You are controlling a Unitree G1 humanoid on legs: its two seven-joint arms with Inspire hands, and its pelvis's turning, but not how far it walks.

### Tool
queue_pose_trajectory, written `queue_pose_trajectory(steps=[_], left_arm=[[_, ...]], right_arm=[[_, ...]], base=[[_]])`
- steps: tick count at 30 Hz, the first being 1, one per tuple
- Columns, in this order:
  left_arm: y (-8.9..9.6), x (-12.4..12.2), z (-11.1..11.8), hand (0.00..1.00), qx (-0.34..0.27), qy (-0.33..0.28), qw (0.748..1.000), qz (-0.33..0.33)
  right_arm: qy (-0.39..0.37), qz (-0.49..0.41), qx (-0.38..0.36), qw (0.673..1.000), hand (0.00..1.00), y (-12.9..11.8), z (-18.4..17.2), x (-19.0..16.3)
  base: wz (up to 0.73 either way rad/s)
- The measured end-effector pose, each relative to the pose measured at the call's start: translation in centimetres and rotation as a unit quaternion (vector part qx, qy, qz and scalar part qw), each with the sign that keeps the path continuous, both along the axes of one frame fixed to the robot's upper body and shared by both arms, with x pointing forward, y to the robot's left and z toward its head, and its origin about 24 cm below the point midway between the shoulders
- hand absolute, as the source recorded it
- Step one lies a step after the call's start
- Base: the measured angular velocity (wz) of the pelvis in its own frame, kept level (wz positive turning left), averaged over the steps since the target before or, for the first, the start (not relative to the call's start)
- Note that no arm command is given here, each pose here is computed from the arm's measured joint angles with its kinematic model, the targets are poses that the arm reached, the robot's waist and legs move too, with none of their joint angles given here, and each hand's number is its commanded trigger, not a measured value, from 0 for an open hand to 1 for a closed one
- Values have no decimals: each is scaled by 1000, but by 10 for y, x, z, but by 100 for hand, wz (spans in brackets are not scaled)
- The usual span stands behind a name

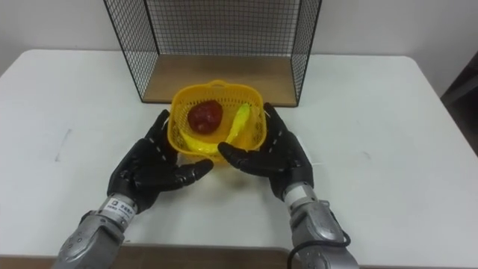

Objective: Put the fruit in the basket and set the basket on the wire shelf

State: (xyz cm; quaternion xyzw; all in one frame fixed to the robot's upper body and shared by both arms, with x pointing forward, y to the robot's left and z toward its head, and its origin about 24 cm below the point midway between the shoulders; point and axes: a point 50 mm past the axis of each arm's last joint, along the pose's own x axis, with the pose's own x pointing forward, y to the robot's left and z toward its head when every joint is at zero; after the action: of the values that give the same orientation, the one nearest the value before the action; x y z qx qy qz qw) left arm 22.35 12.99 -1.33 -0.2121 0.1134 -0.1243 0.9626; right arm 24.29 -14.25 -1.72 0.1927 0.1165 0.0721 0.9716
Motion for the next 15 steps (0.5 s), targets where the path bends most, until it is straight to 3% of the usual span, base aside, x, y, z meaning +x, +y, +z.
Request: queue_pose_trajectory(steps=[15], left_arm=[[-8, 9, 8, 0, 0, -13, 1000, 1]], right_arm=[[-12, 1, -67, 998, 0, 4, 3, 4]], base=[[0]])
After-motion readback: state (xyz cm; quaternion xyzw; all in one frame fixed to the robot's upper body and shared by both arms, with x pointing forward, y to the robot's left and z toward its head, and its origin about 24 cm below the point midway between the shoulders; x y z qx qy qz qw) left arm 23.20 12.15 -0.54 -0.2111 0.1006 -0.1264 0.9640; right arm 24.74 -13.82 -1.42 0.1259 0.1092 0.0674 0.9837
